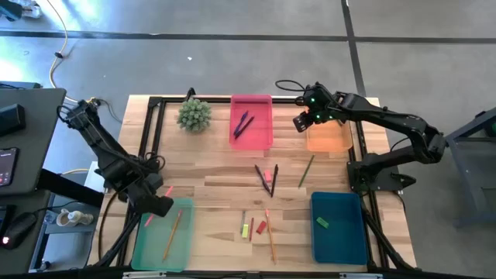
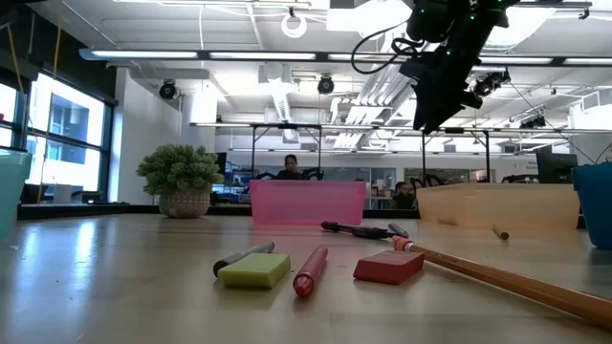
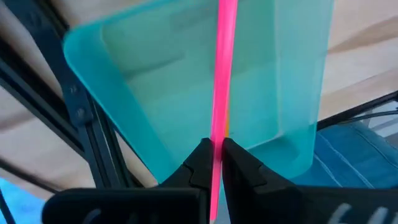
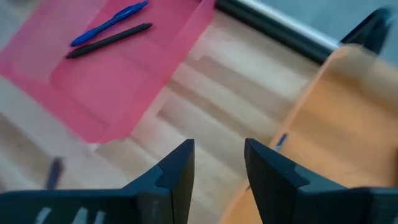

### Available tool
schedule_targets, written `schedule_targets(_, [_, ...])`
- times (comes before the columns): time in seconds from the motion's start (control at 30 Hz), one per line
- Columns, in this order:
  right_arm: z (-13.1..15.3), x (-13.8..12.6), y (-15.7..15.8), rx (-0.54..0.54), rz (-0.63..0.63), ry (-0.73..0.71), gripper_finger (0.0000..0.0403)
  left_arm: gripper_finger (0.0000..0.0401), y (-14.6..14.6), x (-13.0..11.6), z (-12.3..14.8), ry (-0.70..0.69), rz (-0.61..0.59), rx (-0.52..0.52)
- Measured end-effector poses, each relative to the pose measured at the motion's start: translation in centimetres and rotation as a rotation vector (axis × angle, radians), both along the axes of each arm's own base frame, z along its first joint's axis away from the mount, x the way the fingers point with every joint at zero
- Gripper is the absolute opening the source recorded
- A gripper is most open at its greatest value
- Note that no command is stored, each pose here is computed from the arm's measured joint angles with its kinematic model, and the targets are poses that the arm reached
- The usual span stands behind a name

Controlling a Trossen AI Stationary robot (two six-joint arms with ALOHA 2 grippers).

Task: Sort crayons/erasers/pens/pencils in bins
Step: Put the pink pencil into the green bin

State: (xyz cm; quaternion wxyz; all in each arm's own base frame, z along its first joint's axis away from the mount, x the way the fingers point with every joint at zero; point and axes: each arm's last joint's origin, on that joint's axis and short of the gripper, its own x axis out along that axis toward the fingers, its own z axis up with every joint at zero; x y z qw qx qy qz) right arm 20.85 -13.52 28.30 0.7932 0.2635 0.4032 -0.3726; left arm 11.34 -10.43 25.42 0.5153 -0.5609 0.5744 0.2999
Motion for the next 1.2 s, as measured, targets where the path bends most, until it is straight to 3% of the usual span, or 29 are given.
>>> schedule_targets(0.2, [0.3,0.1,-0.4,-0.114,-0.018,0.034,0.0133,0.0009,-2.5,0.4,-0.7,0.003,-0.015,-0.036])
schedule_targets(0.43, [1.0,0.8,-1.0,-0.196,-0.039,-0.058,0.0133,0.0009,-4.7,1.3,-2.6,0.061,-0.025,0.009])
schedule_targets(1.2, [1.4,1.2,-1.2,-0.25,0.011,-0.076,0.0133,0.0024,-6.6,3.1,-7.7,0.235,-0.026,0.209])
